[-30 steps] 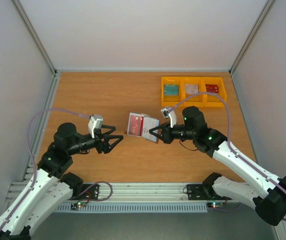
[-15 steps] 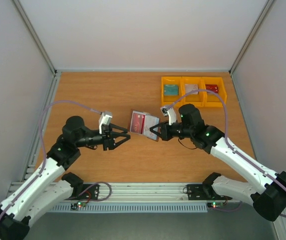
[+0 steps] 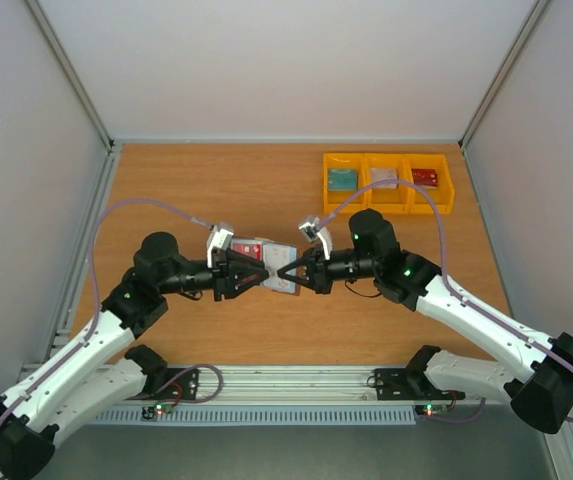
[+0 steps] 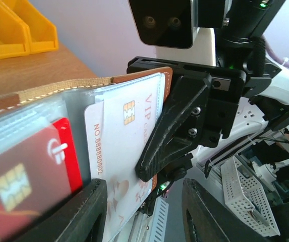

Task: Take the credit cards out of the card holder

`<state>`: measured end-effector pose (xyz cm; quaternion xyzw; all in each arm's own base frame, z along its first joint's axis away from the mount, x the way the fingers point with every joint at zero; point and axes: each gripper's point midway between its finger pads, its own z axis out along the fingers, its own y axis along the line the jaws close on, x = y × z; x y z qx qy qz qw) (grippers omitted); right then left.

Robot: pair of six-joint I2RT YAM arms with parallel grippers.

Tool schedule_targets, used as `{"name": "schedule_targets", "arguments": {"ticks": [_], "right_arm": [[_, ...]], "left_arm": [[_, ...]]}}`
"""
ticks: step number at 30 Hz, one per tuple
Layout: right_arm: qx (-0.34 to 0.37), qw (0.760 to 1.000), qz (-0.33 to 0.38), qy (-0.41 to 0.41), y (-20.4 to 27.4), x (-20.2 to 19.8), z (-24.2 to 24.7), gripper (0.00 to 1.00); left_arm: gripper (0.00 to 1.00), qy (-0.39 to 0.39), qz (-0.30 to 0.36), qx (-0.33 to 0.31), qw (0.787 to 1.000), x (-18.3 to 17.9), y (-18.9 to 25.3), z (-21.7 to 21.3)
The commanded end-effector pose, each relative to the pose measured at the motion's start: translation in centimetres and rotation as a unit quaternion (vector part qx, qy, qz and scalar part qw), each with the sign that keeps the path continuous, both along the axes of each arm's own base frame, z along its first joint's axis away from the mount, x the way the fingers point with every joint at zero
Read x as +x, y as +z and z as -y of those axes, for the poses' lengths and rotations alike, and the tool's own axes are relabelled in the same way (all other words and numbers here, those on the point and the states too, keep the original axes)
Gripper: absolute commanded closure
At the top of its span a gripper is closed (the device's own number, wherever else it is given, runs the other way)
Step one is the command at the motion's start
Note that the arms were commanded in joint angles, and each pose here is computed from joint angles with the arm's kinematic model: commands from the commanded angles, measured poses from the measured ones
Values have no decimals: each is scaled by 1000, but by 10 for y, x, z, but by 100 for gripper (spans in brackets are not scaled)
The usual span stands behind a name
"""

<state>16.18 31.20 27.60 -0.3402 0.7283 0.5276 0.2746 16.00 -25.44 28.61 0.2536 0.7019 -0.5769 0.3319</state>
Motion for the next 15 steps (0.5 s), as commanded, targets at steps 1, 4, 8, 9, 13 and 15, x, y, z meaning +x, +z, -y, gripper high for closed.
{"name": "schedule_targets", "arguments": {"ticks": [1,4,8,9,13,15], "right_arm": [[84,990,64,90,48,-33,-2,99],[85,989,70,99,51,-37,0,99],[89,986,90,105,56,-43,5,99],[89,986,96,106,58,-45,7,99],[85,985,98,114,60,-50,10,99],[86,985,92,119,59,-51,9,99]], "left_arm": [[58,14,-8,-4,1000,2,-4,-3],[59,17,-11,-2,1000,3,-6,-5],[59,19,-18,1,1000,1,-8,-8],[59,21,-20,4,1000,2,-9,-10],[59,26,-15,0,1000,4,-7,-11],[59,11,3,-11,1000,2,-2,-9]]}}
